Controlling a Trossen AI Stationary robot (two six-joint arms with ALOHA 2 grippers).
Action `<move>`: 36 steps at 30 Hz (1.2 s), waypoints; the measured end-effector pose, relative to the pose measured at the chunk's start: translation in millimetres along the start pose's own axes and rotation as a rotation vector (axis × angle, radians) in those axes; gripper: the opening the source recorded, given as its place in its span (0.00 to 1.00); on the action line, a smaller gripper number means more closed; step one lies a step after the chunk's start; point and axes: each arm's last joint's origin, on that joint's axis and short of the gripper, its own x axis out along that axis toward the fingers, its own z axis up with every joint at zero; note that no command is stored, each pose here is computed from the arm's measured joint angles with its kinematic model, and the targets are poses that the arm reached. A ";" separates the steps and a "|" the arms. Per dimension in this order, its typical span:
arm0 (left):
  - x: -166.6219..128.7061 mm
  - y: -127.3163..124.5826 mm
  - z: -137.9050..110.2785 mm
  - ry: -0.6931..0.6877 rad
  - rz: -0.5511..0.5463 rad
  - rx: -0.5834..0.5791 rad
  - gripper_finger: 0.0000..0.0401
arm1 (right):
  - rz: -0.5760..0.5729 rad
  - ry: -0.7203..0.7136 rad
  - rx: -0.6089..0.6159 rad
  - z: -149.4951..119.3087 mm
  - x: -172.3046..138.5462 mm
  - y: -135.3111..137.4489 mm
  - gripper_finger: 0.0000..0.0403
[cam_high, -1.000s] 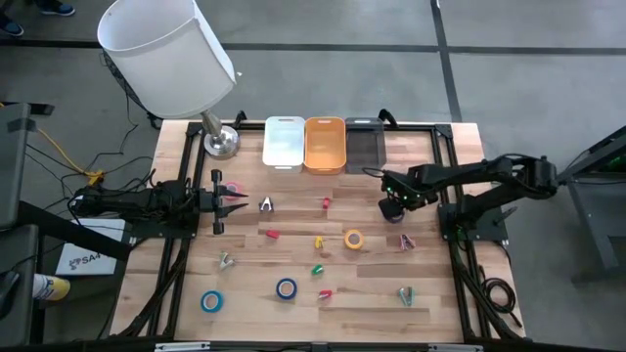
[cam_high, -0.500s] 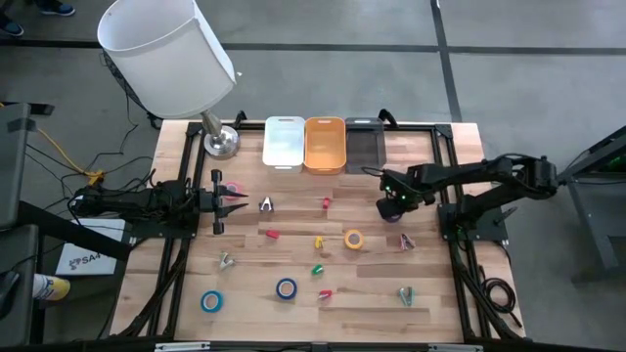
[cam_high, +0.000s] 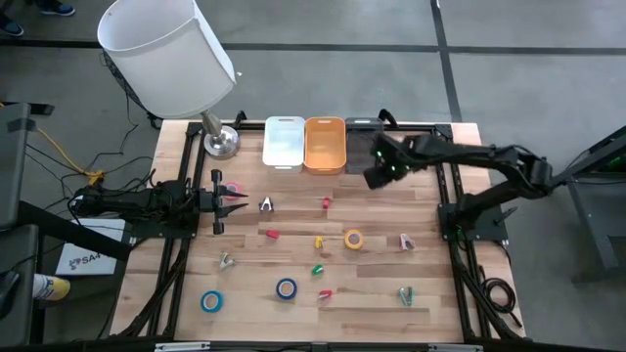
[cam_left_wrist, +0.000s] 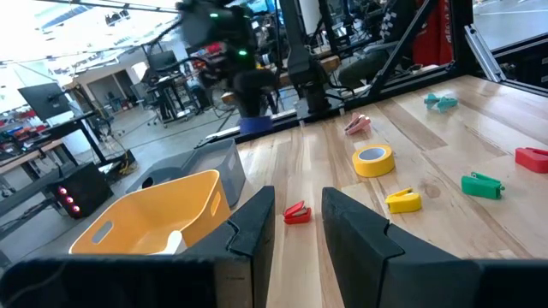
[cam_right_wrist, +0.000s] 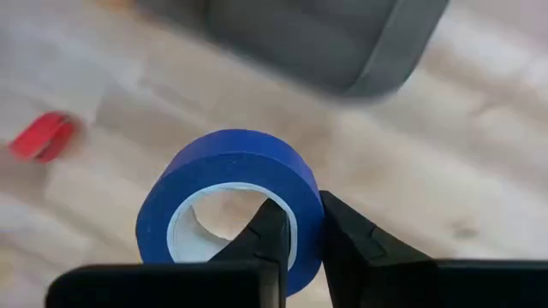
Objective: Pick and place Stapler, Stapler remover, tape
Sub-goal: Put the right blue tape into the black bin
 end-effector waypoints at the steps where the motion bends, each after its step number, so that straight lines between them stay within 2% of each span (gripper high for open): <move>1: 0.0 0.0 0.1 0.000 0.000 0.000 0.24 | -0.023 -0.006 -0.023 8.4 -1.2 1.4 0.09; 9: 0.0 0.0 0.0 0.000 0.000 0.000 0.24 | -0.131 0.005 -0.181 75.9 6.2 13.4 0.10; 16: 0.0 0.1 0.1 0.000 0.000 0.000 0.24 | -0.195 0.094 -0.198 116.8 32.8 10.8 0.10; 23: 0.0 0.0 0.0 0.000 0.000 0.000 0.24 | -0.174 0.176 -0.194 125.8 60.5 6.5 0.12; 28: 0.0 0.0 0.1 0.000 0.000 0.000 0.24 | -0.173 0.180 -0.196 125.9 62.9 6.7 0.13; 36: 0.0 0.0 0.1 0.000 0.000 0.000 0.24 | -0.176 0.180 -0.189 126.7 62.9 5.1 0.22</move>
